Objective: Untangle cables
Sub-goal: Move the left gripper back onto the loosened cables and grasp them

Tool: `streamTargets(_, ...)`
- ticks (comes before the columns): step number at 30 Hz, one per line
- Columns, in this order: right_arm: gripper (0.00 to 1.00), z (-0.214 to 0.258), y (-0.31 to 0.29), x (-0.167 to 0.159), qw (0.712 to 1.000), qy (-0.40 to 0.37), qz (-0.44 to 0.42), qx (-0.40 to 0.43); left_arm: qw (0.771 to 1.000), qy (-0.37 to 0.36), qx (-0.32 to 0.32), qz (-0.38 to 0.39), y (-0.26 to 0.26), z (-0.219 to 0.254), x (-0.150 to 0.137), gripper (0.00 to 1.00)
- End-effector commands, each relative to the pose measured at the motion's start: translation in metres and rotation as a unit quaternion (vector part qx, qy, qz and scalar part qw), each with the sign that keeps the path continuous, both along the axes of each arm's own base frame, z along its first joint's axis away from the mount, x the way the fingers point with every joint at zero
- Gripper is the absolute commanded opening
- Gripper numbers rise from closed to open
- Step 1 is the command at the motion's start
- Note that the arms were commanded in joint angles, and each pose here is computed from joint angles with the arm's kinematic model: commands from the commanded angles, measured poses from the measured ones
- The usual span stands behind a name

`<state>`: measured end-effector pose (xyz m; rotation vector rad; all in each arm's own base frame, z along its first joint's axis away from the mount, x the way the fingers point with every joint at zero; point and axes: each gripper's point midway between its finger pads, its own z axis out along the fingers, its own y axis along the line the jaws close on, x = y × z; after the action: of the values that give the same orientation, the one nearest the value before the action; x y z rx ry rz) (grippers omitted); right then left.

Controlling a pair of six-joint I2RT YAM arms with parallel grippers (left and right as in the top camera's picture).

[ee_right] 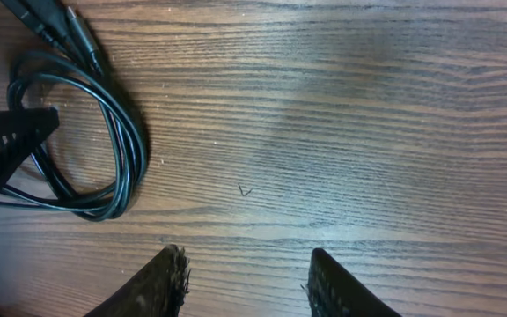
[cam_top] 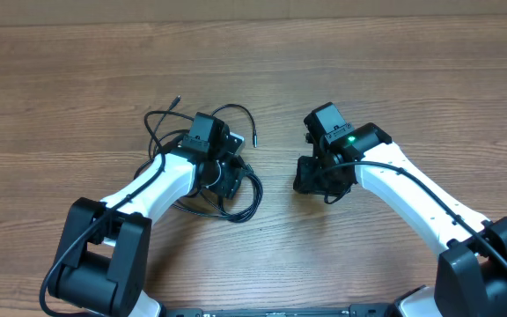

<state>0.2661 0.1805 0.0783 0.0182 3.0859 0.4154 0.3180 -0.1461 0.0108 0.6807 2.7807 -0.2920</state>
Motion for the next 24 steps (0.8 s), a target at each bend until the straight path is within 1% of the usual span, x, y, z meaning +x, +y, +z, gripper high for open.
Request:
streamTargets(1,0.43,0.012,0.002,0.008,1.000,-0.020,0.000,0.010,1.000,-0.011,0.006,-0.007,-0.003,0.002,0.007,0.70)
streamTargets(8,0.43,0.012,0.002,0.008,1.000,-0.020,0.000,0.010,1.000,-0.012,0.012,-0.018,-0.009,0.000,0.002,0.71)
streamTargets(14,0.43,0.012,0.002,0.008,1.000,-0.020,0.000,0.010,0.999,-0.022,0.043,-0.015,-0.005,-0.003,0.002,0.71)
streamTargets(24,0.43,0.012,0.002,0.008,1.000,-0.020,0.000,0.010,0.999,-0.023,0.041,-0.007,-0.004,-0.009,0.000,0.71)
